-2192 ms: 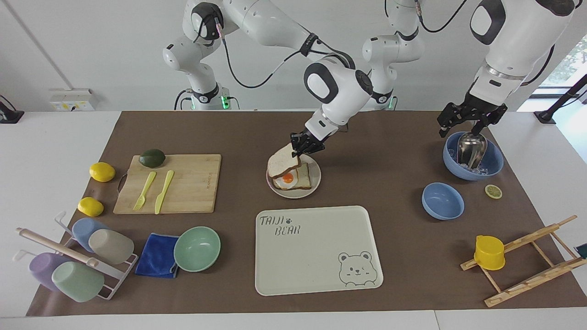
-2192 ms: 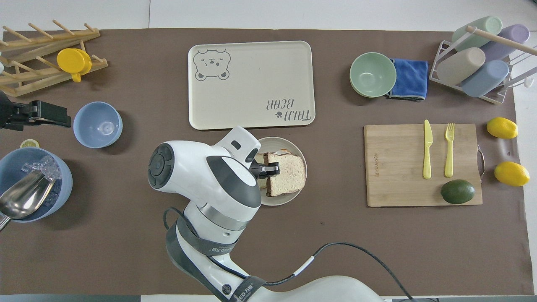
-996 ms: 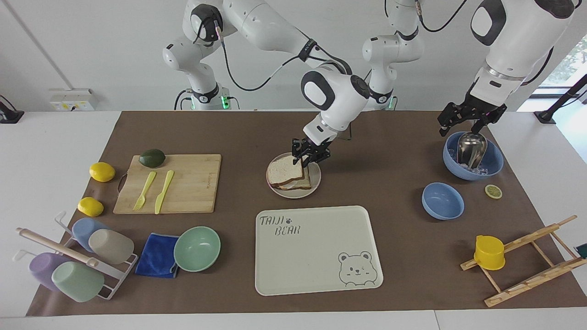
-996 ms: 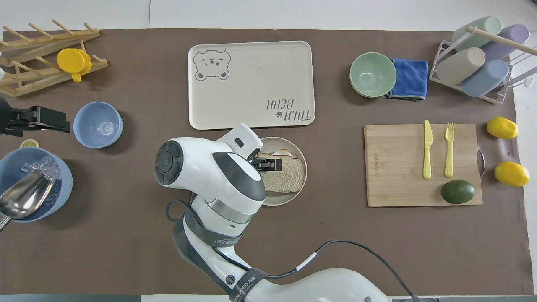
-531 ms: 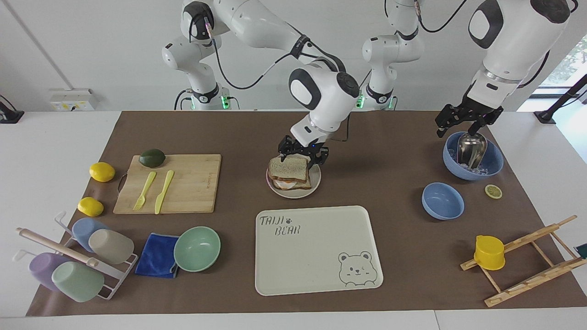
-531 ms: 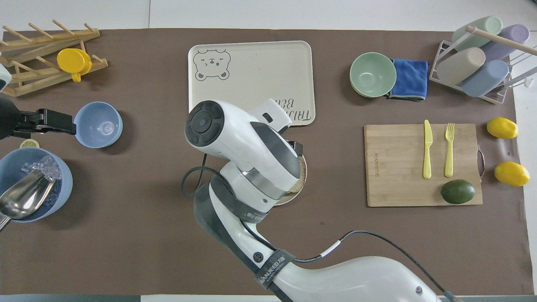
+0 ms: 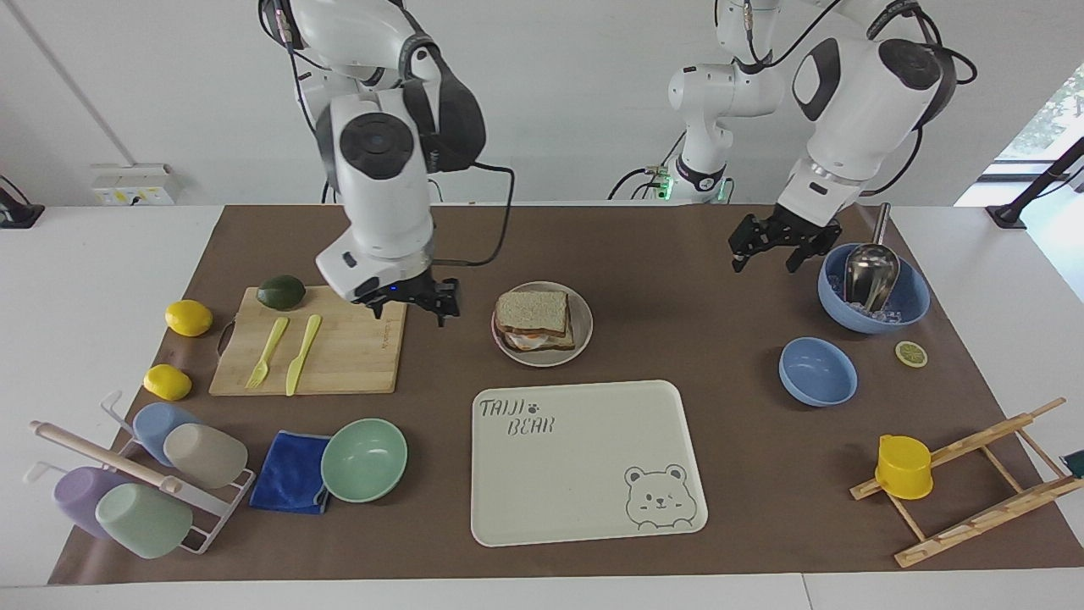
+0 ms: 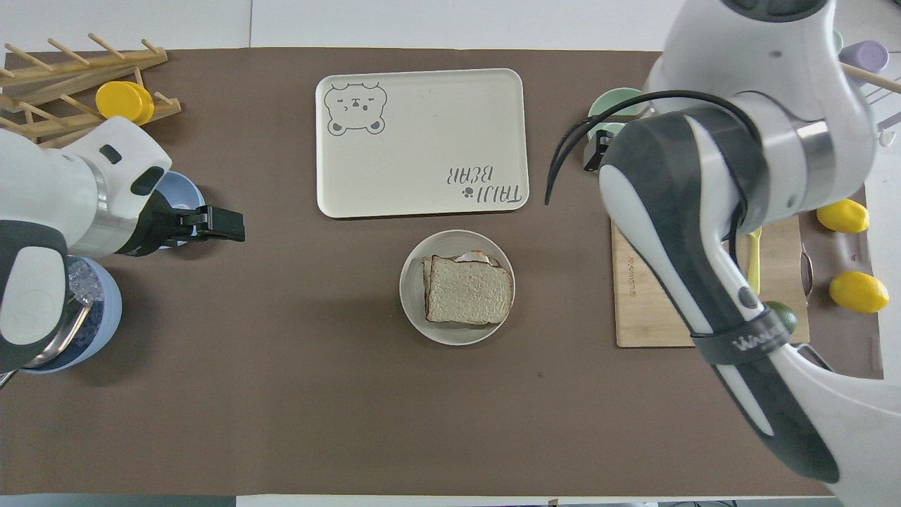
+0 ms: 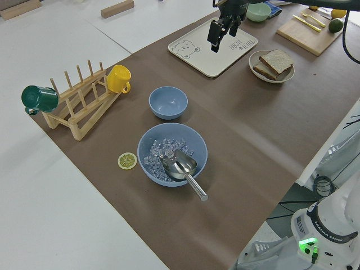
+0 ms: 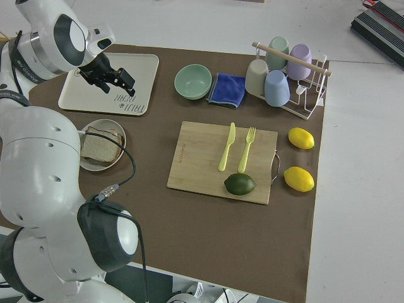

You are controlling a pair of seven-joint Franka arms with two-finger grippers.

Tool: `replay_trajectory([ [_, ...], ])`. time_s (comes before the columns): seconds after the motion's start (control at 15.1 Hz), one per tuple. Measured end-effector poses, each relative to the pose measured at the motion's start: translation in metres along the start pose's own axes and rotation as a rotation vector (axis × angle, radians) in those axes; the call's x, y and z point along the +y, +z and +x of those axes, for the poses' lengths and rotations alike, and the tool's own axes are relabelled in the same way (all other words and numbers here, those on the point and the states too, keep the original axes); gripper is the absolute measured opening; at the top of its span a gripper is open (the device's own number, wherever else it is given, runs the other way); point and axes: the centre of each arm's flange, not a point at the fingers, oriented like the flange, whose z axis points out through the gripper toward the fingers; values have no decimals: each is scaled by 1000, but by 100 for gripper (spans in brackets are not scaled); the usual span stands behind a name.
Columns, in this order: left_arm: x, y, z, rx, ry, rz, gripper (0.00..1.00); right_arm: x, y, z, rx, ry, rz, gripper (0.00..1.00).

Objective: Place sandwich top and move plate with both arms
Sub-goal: 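Withdraw the right gripper while the left gripper reaches toward the plate, then grasp the rim of the plate with the left gripper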

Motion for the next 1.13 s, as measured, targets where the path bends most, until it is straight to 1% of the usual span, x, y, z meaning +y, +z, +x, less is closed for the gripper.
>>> replay_trajectory([
  [0.13, 30, 23, -9, 6, -1, -22, 100, 49, -9, -1, -49, -14, 1, 100],
  [0.27, 64, 51, -23, 29, -12, -35, 100, 79, -22, -13, -97, -32, 2, 100],
  [0.33, 81, 69, -31, 36, -12, -39, 100, 87, -31, -21, -107, -45, 6, 100],
  [0.53, 120, 126, -46, 41, -19, -45, 100, 97, -57, -46, -95, -74, 24, 100],
  [0.73, 146, 181, -48, 56, -23, -54, 100, 107, -54, -77, -121, -97, 30, 100],
  [0.93, 157, 226, -52, 28, -7, -39, 100, 109, -46, -83, -106, -124, 37, 100],
  [1.13, 158, 242, -54, 12, -3, -29, 99, 114, -43, -82, -112, -126, 38, 100],
])
